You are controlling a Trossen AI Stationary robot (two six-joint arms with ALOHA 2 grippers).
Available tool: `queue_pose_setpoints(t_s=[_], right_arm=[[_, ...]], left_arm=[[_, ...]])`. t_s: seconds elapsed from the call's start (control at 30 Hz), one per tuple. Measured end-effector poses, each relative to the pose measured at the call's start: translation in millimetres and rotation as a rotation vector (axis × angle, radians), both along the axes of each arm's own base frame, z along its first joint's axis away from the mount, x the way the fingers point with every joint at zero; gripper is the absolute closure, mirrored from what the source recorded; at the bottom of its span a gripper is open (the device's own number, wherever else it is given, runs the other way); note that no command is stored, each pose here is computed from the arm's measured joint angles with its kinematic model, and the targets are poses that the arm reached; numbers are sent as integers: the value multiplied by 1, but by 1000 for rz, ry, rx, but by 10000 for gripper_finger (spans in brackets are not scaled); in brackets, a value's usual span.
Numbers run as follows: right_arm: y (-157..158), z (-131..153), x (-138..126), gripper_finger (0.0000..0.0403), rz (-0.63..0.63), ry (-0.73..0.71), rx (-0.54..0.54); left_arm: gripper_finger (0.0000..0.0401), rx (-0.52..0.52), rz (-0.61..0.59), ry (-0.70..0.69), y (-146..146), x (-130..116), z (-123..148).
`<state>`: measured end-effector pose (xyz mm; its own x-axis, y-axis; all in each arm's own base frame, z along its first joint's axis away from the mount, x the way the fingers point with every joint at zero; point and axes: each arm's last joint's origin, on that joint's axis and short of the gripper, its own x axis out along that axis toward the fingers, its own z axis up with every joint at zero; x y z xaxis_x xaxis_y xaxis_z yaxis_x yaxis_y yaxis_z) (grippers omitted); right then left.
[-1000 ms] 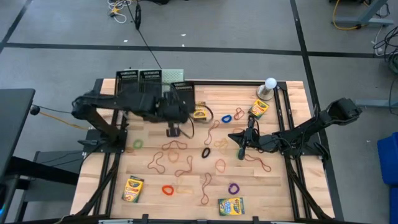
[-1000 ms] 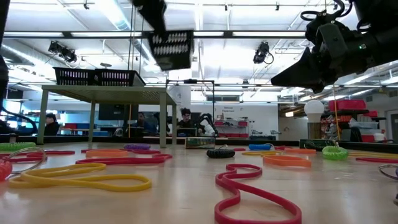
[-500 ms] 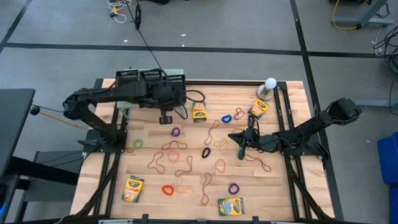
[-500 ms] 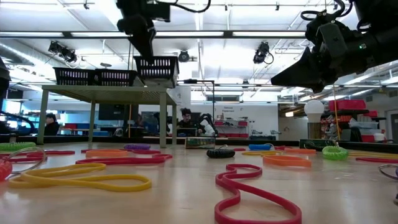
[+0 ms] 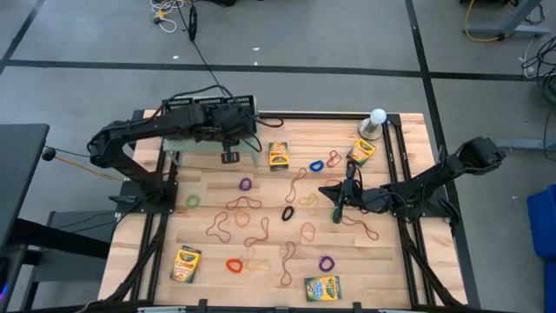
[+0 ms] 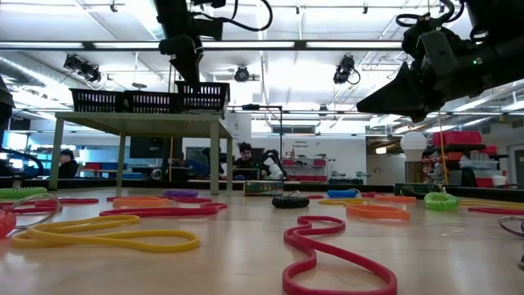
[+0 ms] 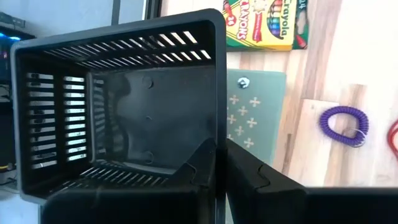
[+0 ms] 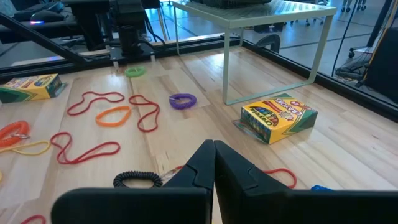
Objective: Pick & Place Office Desk Supplies
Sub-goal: Put the black bin on the shelf
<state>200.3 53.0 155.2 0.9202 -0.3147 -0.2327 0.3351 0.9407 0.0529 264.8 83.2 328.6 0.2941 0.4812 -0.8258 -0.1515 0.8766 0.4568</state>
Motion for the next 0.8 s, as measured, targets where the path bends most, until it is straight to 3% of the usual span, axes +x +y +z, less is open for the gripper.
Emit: queue_pose_setpoints(t_s=[0.53, 0.8], right_arm=[[0, 0, 0, 394, 0, 0, 0], [0, 0, 0, 394, 0, 0, 0]], left_arm=[[315, 41, 24, 20, 2, 3, -3], [307, 75, 70, 0, 3, 3, -1]])
